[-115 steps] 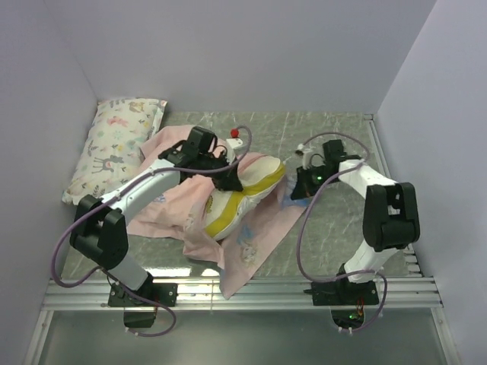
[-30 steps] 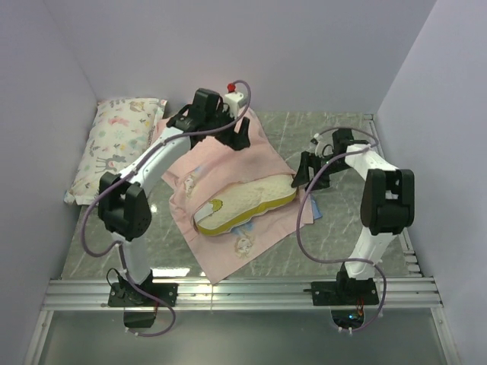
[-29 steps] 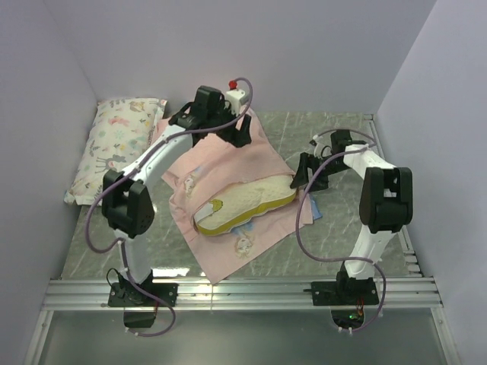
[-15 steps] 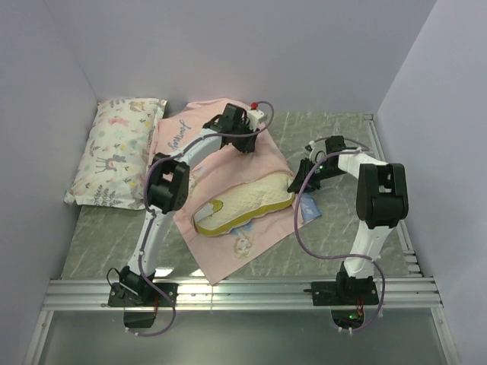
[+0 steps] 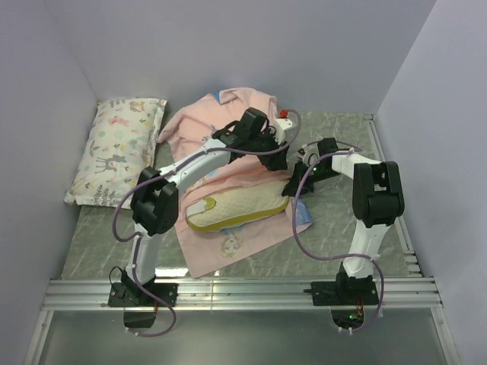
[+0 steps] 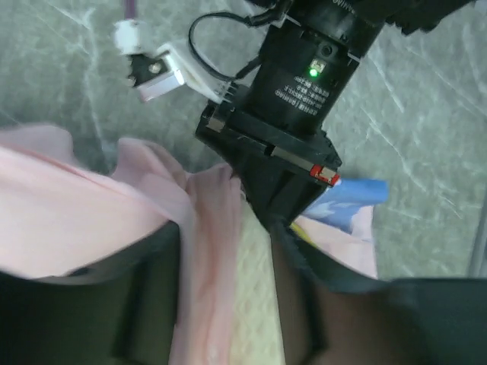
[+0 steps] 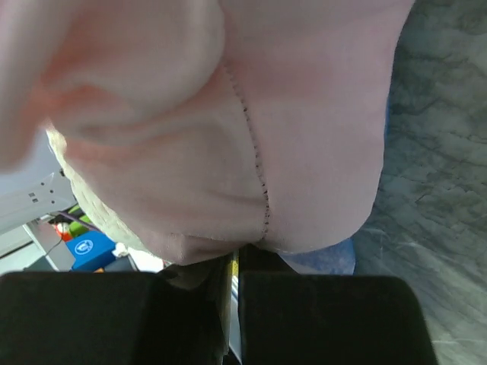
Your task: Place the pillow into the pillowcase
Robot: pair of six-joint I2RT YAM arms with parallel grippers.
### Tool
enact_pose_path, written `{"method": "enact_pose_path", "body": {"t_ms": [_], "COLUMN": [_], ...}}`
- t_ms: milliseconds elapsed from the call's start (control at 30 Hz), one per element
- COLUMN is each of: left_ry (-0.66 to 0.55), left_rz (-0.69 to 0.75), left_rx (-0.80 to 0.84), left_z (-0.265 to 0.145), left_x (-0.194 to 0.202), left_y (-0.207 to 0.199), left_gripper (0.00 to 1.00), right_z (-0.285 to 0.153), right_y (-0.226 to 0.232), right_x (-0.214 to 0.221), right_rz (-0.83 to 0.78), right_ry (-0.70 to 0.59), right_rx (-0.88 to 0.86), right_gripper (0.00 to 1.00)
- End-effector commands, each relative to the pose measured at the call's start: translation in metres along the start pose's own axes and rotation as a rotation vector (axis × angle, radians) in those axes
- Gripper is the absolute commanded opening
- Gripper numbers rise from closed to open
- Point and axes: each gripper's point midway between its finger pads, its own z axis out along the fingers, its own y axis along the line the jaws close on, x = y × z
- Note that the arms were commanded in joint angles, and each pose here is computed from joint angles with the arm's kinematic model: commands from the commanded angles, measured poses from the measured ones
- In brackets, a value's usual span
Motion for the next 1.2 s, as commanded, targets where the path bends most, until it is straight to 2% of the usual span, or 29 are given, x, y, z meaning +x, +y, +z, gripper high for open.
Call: {"method": "enact_pose_path", "body": {"t_ms": [0,33,100,133,167,233,300,333,367,433,467,533,600,700,867,1000,1100,1167], "left_ry": [-0.044,-0.058,-0.048,-0.074,-0.032,-0.028,0.042,0.038,0.061,0.077,0.067,0.078,0.054,0.026,-0.014,-0.006,0.029,0.056], "left_rz": [-0.087,-0.052,0.023,0.095,0.088,0.173,0.234,0.299,0.322,0.398,0.422,0.479,0.524,0.579,0.674,0.68,0.631,0.604], "left_rx": [0.045,0.003,-0.048,-0.083,-0.103,-0.107,-0.095,-0.09,-0.078,-0.076,-0.078,-0.1,-0.136,-0.158,-0.166,-0.136,-0.14,-0.142], "left_z": [-0.04,-0.051,-0.078,-0.098,-0.1,-0.118,-0.115,-0.118,-0.112,-0.1,-0.093,-0.079,-0.068,-0.054,-0.039,-0.028,-0.018,-0.01], "left_x": [-0.01,-0.01,-0.003,-0.014,0.009,0.01,0.038,0.039,0.054,0.062,0.066,0.071,0.067,0.066,0.07,0.081,0.093,0.103], "left_y": [-0.002,0.009,0.001,-0.006,-0.006,-0.02,-0.037,-0.045,-0.049,-0.058,-0.059,-0.058,-0.052,-0.043,-0.039,-0.04,-0.034,-0.027], "left_gripper": [0.53,0.56,0.66,0.7,0.74,0.77,0.79,0.79,0.8,0.8,0.8,0.8,0.81,0.82,0.84,0.85,0.83,0.78], "right_z": [-0.002,-0.003,-0.007,-0.009,-0.012,-0.016,-0.022,-0.025,-0.03,-0.045,-0.052,-0.071,-0.093,-0.1,-0.062,-0.034,-0.023,-0.017], "right_y": [0.014,0.015,0.018,0.019,0.023,0.028,0.034,0.036,0.04,0.041,0.04,0.041,0.017,-0.011,-0.028,-0.039,-0.047,-0.044], "right_x": [-0.019,-0.018,-0.012,-0.01,-0.005,0.0,0.01,0.014,0.022,0.023,0.028,0.023,0.015,0.012,0.02,0.021,0.026,0.034], "right_rz": [-0.095,-0.098,-0.1,-0.106,-0.118,-0.136,-0.147,-0.167,-0.169,-0.221,-0.209,-0.24,-0.2,-0.176,-0.144,-0.11,-0.081,-0.055], "right_ry": [-0.074,-0.072,-0.06,-0.061,-0.058,-0.051,-0.038,-0.033,-0.019,-0.04,-0.035,-0.084,-0.144,-0.163,-0.093,-0.047,-0.012,0.03], "right_rx": [-0.037,-0.041,-0.047,-0.045,-0.046,-0.055,-0.062,-0.064,-0.056,-0.026,-0.01,0.03,0.138,0.267,0.22,0.177,0.148,0.092], "right_gripper": [0.0,0.0,0.0,0.0,0.0,0.0,0.02,0.07,0.23,0.42,0.57,0.7,0.85,0.88,0.94,0.95,0.93,0.85]}}
